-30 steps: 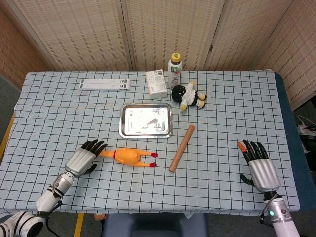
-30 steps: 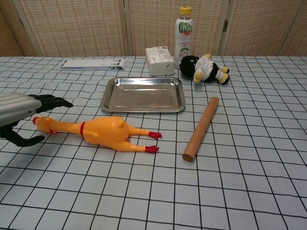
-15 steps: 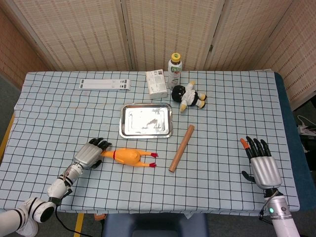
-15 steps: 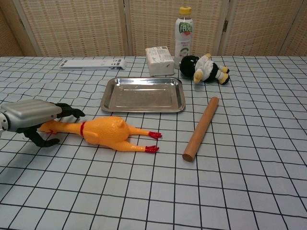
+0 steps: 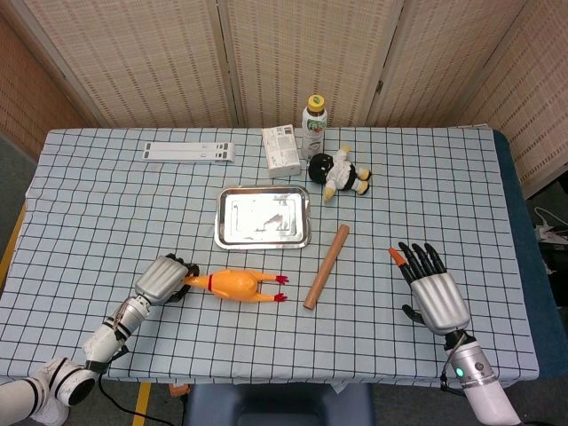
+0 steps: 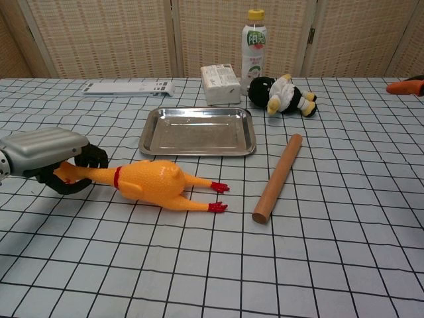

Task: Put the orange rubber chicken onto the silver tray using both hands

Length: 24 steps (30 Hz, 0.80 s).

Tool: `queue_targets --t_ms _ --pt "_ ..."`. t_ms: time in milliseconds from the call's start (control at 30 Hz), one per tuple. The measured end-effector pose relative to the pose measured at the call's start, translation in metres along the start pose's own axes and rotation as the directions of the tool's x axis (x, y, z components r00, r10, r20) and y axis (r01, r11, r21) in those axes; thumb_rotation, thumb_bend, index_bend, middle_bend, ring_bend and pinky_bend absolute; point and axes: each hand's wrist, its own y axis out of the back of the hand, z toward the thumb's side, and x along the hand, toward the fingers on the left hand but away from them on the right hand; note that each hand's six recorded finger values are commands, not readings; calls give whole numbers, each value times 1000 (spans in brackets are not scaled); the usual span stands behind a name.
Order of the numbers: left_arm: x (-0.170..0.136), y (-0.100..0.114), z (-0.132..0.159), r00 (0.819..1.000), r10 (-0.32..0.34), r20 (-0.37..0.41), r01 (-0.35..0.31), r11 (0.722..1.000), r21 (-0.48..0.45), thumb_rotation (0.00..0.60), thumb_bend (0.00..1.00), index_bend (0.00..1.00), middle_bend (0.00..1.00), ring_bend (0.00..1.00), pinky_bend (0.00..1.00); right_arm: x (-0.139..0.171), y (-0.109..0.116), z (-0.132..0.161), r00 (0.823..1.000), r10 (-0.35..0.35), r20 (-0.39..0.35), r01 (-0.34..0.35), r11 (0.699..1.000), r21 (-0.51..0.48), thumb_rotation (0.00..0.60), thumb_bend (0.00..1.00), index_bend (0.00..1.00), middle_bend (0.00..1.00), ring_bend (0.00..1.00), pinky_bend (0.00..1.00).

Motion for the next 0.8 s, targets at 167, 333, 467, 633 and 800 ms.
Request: queue_targets --t_ms 167,333,467,633,800 --pt "-7 15 10 997 64 44 -61 997 -52 600 798 754 685 494 422 -21 9 29 997 28 -72 -29 1000 -6 600 124 0 0 0 0" --pt "-12 27 21 990 115 76 -106 988 -111 600 804 761 694 505 430 -46 12 61 986 89 -138 -94 995 -35 600 124 0 0 0 0" --pt "-13 35 27 989 119 86 -103 981 -167 600 808 765 696 512 427 -66 10 98 970 128 -205 -146 986 -77 600 123 0 0 0 0" --pt "-12 47 28 990 113 78 -94 972 -214 600 810 767 699 514 428 -87 0 152 945 170 -279 -221 962 -161 600 124 0 0 0 0" --pt "-12 53 29 992 112 65 -96 971 -220 600 809 768 702 515 428 -104 -10 197 927 200 -318 -277 935 -222 600 124 0 0 0 0"
